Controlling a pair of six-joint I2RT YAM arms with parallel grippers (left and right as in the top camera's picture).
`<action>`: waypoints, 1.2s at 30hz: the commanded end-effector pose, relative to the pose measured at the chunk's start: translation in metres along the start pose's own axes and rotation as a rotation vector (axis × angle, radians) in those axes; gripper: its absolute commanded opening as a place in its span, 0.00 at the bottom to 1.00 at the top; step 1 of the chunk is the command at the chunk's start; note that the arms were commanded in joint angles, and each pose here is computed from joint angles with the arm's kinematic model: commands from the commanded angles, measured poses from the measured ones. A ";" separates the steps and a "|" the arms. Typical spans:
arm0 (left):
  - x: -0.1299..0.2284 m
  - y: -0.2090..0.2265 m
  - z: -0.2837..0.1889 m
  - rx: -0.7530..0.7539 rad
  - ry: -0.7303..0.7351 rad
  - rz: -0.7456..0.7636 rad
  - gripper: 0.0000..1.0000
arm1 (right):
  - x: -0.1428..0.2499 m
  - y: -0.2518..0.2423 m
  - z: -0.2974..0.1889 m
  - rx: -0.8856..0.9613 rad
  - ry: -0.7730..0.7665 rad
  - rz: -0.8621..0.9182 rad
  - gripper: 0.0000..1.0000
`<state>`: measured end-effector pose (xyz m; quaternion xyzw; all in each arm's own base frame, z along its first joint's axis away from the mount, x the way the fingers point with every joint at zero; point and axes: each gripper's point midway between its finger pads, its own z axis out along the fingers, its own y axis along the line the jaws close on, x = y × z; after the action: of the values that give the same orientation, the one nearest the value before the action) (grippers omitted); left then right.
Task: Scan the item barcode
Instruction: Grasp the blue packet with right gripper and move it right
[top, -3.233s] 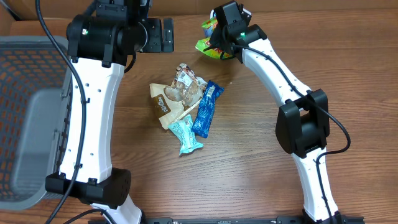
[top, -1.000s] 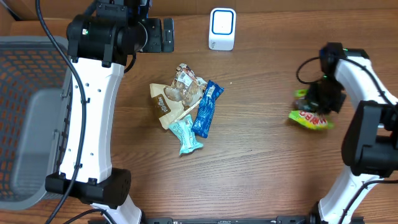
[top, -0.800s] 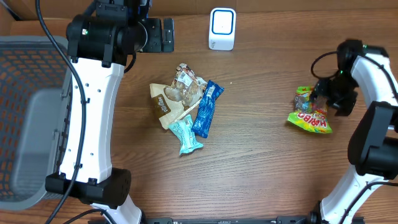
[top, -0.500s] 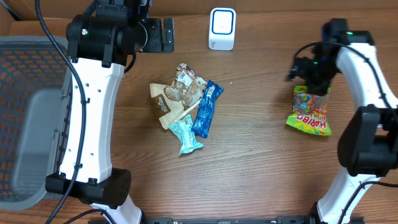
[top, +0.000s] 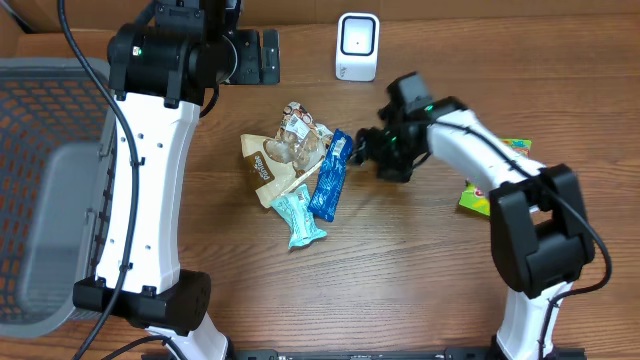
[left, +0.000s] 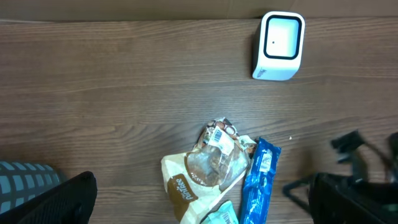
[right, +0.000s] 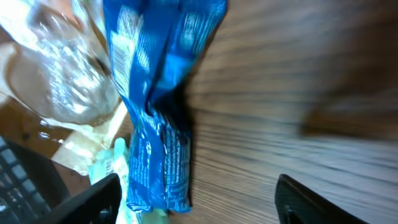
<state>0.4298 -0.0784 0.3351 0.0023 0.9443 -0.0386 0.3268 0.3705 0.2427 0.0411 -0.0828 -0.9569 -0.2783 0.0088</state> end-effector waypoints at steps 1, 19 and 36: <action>0.001 0.004 0.006 -0.015 0.009 -0.013 1.00 | 0.008 0.004 0.015 0.016 -0.052 0.101 0.70; 0.001 0.004 0.006 -0.015 0.009 -0.013 1.00 | 0.036 0.022 0.052 0.004 -0.084 0.128 0.04; 0.001 0.004 0.006 -0.015 0.009 -0.013 1.00 | 0.029 -0.057 -0.050 0.601 -0.034 -0.515 0.09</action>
<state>0.4299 -0.0784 0.3350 0.0022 0.9443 -0.0384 0.3269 0.3048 0.1975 0.0407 0.0849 -0.9930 -0.0800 0.0205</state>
